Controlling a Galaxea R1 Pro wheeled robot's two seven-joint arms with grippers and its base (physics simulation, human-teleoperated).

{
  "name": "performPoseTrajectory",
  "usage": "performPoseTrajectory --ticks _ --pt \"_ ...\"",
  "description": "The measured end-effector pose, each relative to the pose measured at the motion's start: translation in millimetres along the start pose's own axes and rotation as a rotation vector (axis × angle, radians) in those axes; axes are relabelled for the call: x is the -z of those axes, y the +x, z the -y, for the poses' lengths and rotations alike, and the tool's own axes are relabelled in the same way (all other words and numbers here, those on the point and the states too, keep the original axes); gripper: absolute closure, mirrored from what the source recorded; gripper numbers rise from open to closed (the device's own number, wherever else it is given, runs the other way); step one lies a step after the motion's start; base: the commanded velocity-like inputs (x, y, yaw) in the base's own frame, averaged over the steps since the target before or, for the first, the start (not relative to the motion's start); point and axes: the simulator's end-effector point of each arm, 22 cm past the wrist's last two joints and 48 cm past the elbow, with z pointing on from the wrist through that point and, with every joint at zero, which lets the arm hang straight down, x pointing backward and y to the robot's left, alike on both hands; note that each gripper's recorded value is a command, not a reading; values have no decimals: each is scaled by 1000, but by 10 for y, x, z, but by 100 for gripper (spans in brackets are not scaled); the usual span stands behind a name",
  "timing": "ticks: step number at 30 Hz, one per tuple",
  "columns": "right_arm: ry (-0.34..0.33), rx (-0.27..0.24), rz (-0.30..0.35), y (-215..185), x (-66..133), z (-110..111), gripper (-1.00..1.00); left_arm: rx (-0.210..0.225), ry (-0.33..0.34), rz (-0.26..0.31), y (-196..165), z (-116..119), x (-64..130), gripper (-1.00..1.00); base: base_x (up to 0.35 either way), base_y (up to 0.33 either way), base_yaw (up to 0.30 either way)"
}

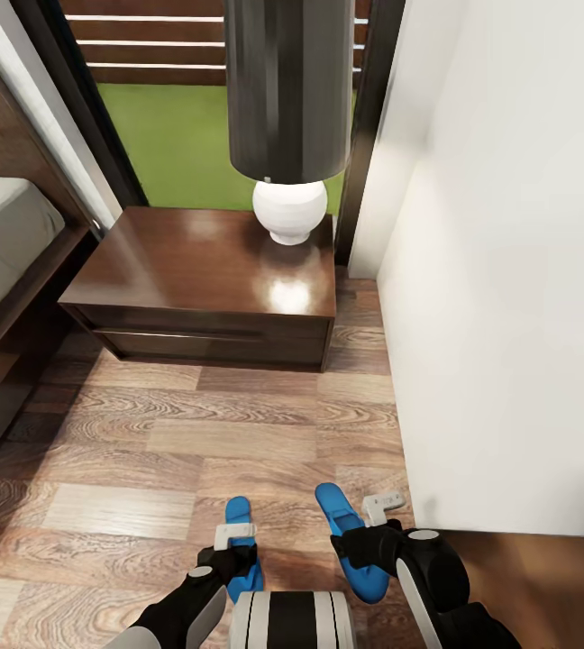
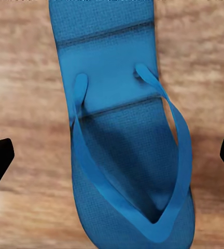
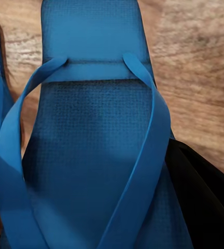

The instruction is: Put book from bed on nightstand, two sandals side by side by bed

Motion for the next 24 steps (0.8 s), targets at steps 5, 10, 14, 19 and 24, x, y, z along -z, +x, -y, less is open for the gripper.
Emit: performPoseTrajectory --ticks 5,10,14,19,24 --pt "2 0 0 2 0 10 100 0 1 1 -6 8 0 -100 0 0 0" --pt "2 0 0 2 1 12 100 1 4 11 -50 20 2 -100 0 0 0" --pt "2 0 -1 3 0 12 100 2 5 16 -75 26 4 -100 0 0 0" --pt "4 1 0 2 1 17 100 2 6 19 -88 29 4 -100 0 0 0" --pt "2 0 0 2 0 11 100 3 7 20 -95 36 5 -100 0 0 0"
